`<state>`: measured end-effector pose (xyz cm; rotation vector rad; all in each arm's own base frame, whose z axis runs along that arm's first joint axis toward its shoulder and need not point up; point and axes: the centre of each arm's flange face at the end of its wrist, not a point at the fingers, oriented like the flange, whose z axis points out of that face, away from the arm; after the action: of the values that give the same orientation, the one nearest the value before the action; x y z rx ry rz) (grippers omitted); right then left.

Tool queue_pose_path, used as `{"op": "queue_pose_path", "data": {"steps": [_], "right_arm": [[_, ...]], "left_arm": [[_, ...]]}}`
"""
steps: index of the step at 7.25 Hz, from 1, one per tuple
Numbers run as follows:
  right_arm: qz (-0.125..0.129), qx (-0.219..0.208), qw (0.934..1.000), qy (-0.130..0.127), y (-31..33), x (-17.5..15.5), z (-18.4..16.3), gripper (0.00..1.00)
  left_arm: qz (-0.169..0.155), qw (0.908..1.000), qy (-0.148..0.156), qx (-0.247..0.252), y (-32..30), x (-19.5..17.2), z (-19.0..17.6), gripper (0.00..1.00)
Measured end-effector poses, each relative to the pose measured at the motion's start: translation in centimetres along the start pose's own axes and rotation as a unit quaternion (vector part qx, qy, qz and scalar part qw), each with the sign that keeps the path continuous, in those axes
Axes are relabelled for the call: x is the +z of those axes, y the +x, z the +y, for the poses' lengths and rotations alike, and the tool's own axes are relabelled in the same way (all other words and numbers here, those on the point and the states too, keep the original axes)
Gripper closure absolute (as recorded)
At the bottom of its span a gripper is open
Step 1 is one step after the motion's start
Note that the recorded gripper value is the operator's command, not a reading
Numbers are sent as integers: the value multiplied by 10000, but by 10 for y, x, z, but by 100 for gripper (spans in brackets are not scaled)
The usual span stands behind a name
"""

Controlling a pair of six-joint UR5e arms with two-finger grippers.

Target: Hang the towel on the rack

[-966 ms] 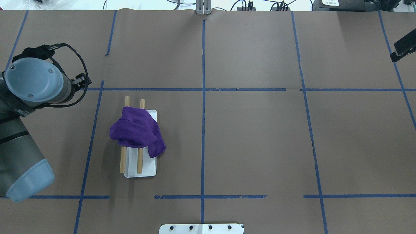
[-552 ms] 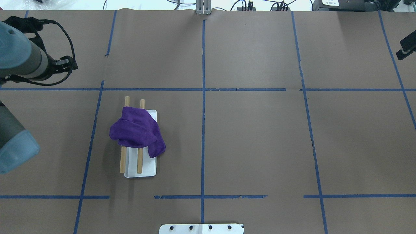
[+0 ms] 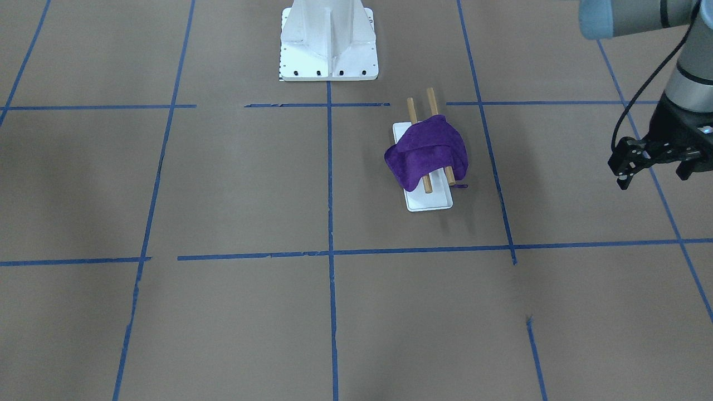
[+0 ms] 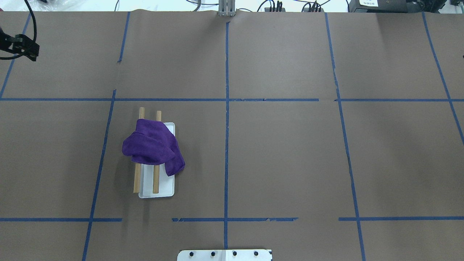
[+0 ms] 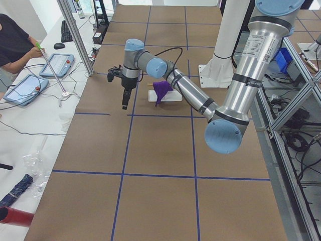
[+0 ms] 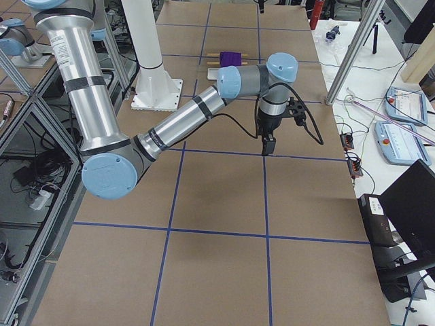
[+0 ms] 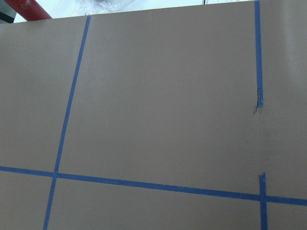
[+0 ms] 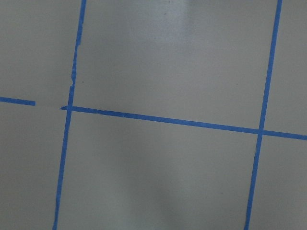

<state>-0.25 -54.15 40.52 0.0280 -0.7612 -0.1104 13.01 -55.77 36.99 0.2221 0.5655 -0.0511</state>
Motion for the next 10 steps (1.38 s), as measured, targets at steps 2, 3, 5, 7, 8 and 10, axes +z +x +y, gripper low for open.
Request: {"op": "queue_pose_path", "data": {"steps": [2,3,5,7,8,10], "right_arm": [[-223,-47,9997,-52,57,18,0,0],[-422,-64,9991,-3,97,37,5,0],[-567,-99,9982,167,155,69,13,0],[-312,40,9995,76,182,89,18,0],[-268,161,9995,-28,194,101,20,0],[-237,192,9995,-21,204,111,20,0]], "left_arm": [[159,9984,-347,411,-57,18,-12,0],[236,9968,-490,578,-96,35,-9,0],[532,9934,-591,829,-185,80,14,0],[652,9911,-722,904,-264,114,39,0],[652,9909,-804,857,-288,123,48,0],[658,9915,-945,603,-324,134,73,0]]}}
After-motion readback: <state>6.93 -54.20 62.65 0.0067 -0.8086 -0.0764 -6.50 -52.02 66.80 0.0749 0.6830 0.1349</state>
